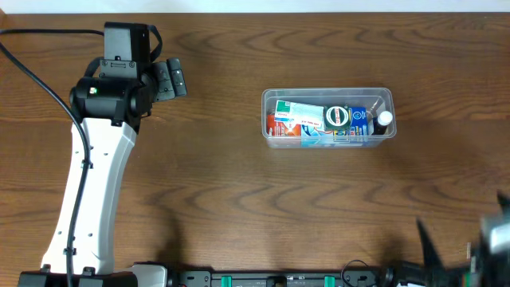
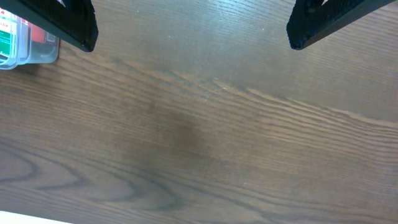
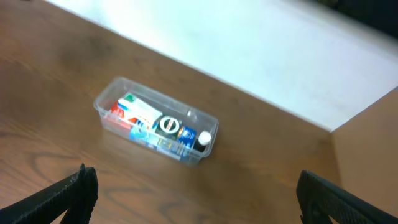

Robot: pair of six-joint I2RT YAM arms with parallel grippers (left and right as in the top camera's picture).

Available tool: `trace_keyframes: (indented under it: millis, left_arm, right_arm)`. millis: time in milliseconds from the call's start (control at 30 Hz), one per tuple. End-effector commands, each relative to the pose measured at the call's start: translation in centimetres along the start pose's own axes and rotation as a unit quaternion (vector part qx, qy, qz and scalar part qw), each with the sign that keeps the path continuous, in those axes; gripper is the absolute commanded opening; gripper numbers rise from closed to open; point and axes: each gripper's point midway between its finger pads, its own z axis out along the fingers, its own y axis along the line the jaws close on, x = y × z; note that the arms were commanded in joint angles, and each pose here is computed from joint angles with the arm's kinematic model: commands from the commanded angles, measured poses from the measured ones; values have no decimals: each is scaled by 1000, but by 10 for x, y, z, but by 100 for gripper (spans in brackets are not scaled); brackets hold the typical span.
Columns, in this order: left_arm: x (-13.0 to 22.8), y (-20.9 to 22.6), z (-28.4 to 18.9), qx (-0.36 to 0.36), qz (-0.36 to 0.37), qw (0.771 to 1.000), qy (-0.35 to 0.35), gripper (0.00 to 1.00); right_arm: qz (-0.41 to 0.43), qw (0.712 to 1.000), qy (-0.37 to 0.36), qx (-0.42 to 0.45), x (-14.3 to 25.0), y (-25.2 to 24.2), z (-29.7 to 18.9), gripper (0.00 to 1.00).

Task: Pack container

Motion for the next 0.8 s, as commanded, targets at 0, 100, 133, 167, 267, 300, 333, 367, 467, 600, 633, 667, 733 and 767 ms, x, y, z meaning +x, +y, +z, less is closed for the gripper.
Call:
trace_keyframes:
  millis: [0,100,133,167,267,300,333,367,467,600,633,667,733,767]
  left_arm:
    - [0,3,1,-7,-9,1000,0,98]
    - [0,3,1,-7,-9,1000,0,98]
    - [0,3,1,-7,-9,1000,0,98]
    - [0,3,1,-7,-9,1000,0,98]
    - [0,3,1,-7,-9,1000,0,98]
    - [0,3,1,-7,-9,1000,0,98]
    - [0,3,1,-7,-9,1000,0,98]
    - [0,3,1,-7,-9,1000,0,98]
    - [0,3,1,-7,-9,1000,0,98]
    - [0,3,1,-7,-9,1000,0,98]
    - [0,3,1,-7,-9,1000,0,98]
    - [0,3,1,-7,-9,1000,0,98]
    - [0,3,1,-7,-9,1000,0,98]
    - [0,3,1,-7,-9,1000,0,98]
  right_arm:
    - [-1,999,-37,10,4,15,-26,99]
    - [-12,997,-67,23,14,28,-51,99]
    - [-21,997,-75,30,17,32,-59,99]
    - [-40,995,-82,46,21,32,-66,99]
    - [-82,991,-87,57,34,41,-79,99]
    - [-93,990,-86,55,38,44,-80,99]
    - [-101,990,-87,50,40,48,-82,99]
    - [-103,990,-91,43,42,52,-83,99]
    - [-107,988,-108,13,44,59,-80,99]
    - [-110,981,-156,-22,46,63,-68,99]
    - [-101,979,-175,-25,47,61,-63,99]
    - [-97,976,-192,-26,48,60,-56,99]
    - [-86,973,-214,-25,51,57,-38,99]
    - [-77,972,-223,-26,52,54,-27,99]
